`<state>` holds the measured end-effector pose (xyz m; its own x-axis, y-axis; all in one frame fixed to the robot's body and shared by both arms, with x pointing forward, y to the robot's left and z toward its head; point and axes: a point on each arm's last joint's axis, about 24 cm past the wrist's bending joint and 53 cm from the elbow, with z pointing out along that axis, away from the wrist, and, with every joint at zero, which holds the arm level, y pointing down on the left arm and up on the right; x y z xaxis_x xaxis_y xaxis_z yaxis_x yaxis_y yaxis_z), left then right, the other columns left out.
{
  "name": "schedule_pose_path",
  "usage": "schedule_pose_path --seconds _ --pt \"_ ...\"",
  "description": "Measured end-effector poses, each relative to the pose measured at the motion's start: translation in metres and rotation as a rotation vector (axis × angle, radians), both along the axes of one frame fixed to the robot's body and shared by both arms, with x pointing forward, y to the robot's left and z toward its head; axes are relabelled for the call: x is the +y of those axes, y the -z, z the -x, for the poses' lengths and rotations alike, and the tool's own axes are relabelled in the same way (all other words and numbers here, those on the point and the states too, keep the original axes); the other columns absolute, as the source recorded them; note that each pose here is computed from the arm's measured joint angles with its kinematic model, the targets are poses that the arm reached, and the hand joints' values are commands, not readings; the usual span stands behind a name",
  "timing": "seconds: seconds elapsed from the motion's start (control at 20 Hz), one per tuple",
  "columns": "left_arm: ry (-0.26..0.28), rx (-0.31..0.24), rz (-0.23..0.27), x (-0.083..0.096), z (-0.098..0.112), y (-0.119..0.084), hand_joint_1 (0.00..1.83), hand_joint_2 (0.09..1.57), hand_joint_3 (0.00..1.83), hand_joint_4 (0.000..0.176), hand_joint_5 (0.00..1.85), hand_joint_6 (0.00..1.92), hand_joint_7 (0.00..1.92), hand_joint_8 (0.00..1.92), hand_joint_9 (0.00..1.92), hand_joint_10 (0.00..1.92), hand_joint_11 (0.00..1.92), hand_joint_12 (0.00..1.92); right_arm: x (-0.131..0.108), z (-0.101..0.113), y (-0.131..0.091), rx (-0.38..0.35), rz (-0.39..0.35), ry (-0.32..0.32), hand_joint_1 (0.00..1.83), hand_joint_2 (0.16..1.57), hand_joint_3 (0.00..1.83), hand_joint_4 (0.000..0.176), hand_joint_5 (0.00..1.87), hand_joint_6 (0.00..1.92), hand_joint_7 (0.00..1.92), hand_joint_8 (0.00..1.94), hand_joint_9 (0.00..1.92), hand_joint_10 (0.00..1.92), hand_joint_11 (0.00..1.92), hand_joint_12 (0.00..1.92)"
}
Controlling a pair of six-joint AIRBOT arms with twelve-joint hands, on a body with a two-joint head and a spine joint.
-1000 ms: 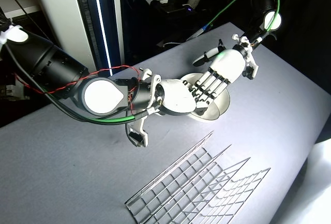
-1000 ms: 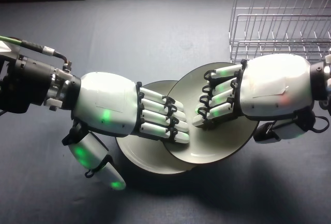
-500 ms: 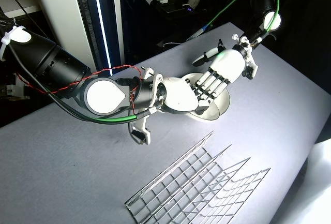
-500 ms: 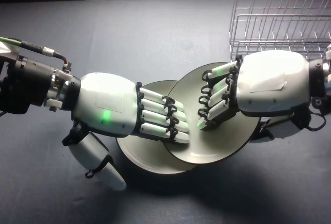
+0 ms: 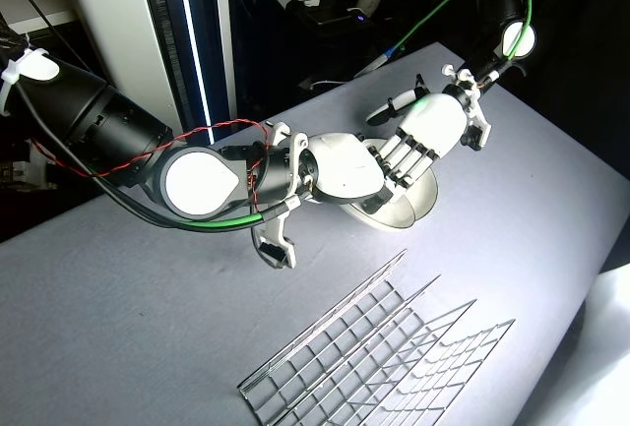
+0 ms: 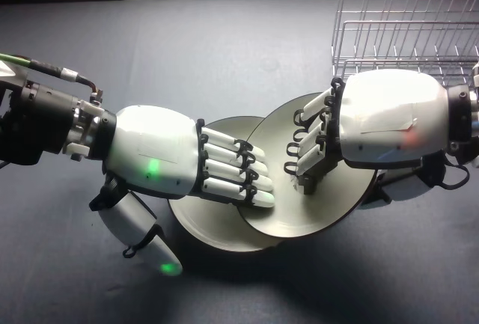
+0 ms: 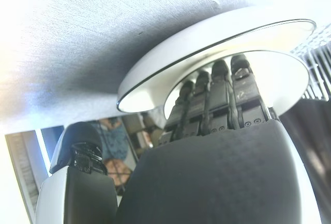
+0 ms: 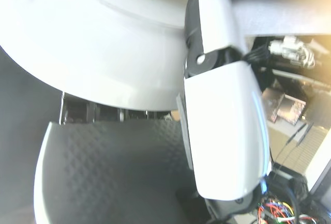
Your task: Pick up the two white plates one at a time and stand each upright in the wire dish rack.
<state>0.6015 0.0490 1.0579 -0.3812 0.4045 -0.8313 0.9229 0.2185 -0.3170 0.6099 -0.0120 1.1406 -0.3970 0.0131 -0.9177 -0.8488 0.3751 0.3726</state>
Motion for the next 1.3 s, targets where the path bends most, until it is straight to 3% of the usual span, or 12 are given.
schedule_pose_path --seconds 0.1,0.3,0.35,0.5,0.55,0.6,0.65,0.75,0.8,0.9,1.25,1.3 --pt "-0.010 0.005 0.008 0.002 -0.001 -0.002 0.00 1.13 0.00 0.000 0.00 0.00 0.00 0.00 0.00 0.00 0.00 0.00 0.000 0.000 -0.001 0.003 -0.005 0.000 1.24 1.07 0.00 0.020 1.08 0.88 1.12 0.71 1.27 0.06 0.81 1.09" --pt "-0.028 -0.008 0.016 0.012 0.000 -0.013 0.00 1.12 0.00 0.000 0.00 0.00 0.00 0.00 0.00 0.00 0.00 0.00 0.002 0.000 -0.005 0.008 -0.021 -0.001 1.23 1.09 0.00 0.024 1.01 0.98 1.07 0.81 1.25 0.03 0.75 1.11" --pt "-0.042 -0.005 0.024 0.016 -0.002 -0.020 0.00 1.12 0.00 0.000 0.00 0.00 0.00 0.00 0.00 0.00 0.00 0.00 0.002 0.000 -0.005 0.012 -0.025 0.002 1.35 1.08 0.00 0.000 1.02 0.94 1.11 0.71 1.03 0.84 0.76 1.10" --pt "-0.133 -0.026 0.034 0.048 -0.020 -0.045 0.00 1.13 0.00 0.000 0.00 0.00 0.00 0.00 0.00 0.00 0.00 0.00 0.003 -0.002 -0.013 0.003 -0.038 0.000 1.23 1.09 0.00 0.019 1.02 0.98 1.05 0.83 1.12 0.29 0.72 1.12" --pt "-0.154 -0.034 0.042 0.054 -0.023 -0.052 0.00 1.12 0.00 0.000 0.00 0.00 0.00 0.00 0.00 0.00 0.00 0.00 0.004 -0.003 -0.018 -0.004 -0.047 0.001 1.34 1.09 0.02 0.000 0.99 1.00 1.05 0.81 0.95 0.95 0.71 1.14" --pt "-0.168 -0.035 0.054 0.057 -0.024 -0.059 0.00 1.12 0.00 0.000 0.00 0.00 0.00 0.00 0.00 0.00 0.00 0.00 0.005 -0.003 -0.024 -0.002 -0.062 0.007 1.37 1.09 0.00 0.000 0.99 1.01 1.06 0.79 0.93 1.08 0.72 1.14" --pt "-0.167 -0.036 0.061 0.059 -0.022 -0.066 0.00 1.13 0.00 0.000 0.00 0.00 0.00 0.00 0.00 0.00 0.00 0.00 0.005 -0.002 -0.032 0.005 -0.081 0.013 1.24 1.09 0.00 0.014 1.02 0.97 1.08 0.79 1.08 0.43 0.75 1.10" --pt "-0.155 -0.048 0.070 0.065 -0.017 -0.078 0.00 1.13 0.00 0.000 0.00 0.00 0.00 0.00 0.00 0.00 0.00 0.00 0.008 0.000 -0.044 0.009 -0.112 0.017 1.23 1.09 0.00 0.022 1.03 0.95 1.09 0.78 1.14 0.28 0.75 1.09" --pt "-0.163 -0.041 0.083 0.070 -0.017 -0.086 0.00 1.12 0.00 0.000 0.00 0.00 0.00 0.00 0.00 0.00 0.00 0.00 0.008 0.001 -0.053 0.010 -0.130 0.023 1.35 1.06 0.02 0.000 1.02 0.94 1.12 0.71 1.00 0.88 0.73 1.10" --pt "-0.198 -0.030 0.095 0.081 -0.021 -0.095 0.00 1.13 0.00 0.000 0.00 0.00 0.00 0.00 0.00 0.00 0.00 0.00 0.006 -0.001 -0.066 0.008 -0.151 0.040 1.37 1.07 0.01 0.000 1.01 0.95 1.12 0.71 0.96 1.03 0.73 1.12" --pt "-0.317 -0.038 0.059 0.135 -0.038 -0.108 0.00 1.14 0.00 0.000 0.00 0.00 0.00 0.00 0.00 0.00 0.00 0.00 0.001 0.000 -0.106 0.057 -0.263 0.090 1.38 1.07 0.00 0.000 1.00 0.96 1.12 0.70 0.99 1.04 0.75 1.10" --pt "-0.333 -0.037 0.059 0.144 -0.037 -0.110 0.00 1.12 0.00 0.000 0.00 0.00 0.00 0.00 0.00 0.00 0.00 0.00 -0.003 -0.002 -0.112 0.066 -0.277 0.107 1.38 1.09 0.00 0.000 1.00 0.99 1.06 0.81 0.93 1.09 0.76 1.09"
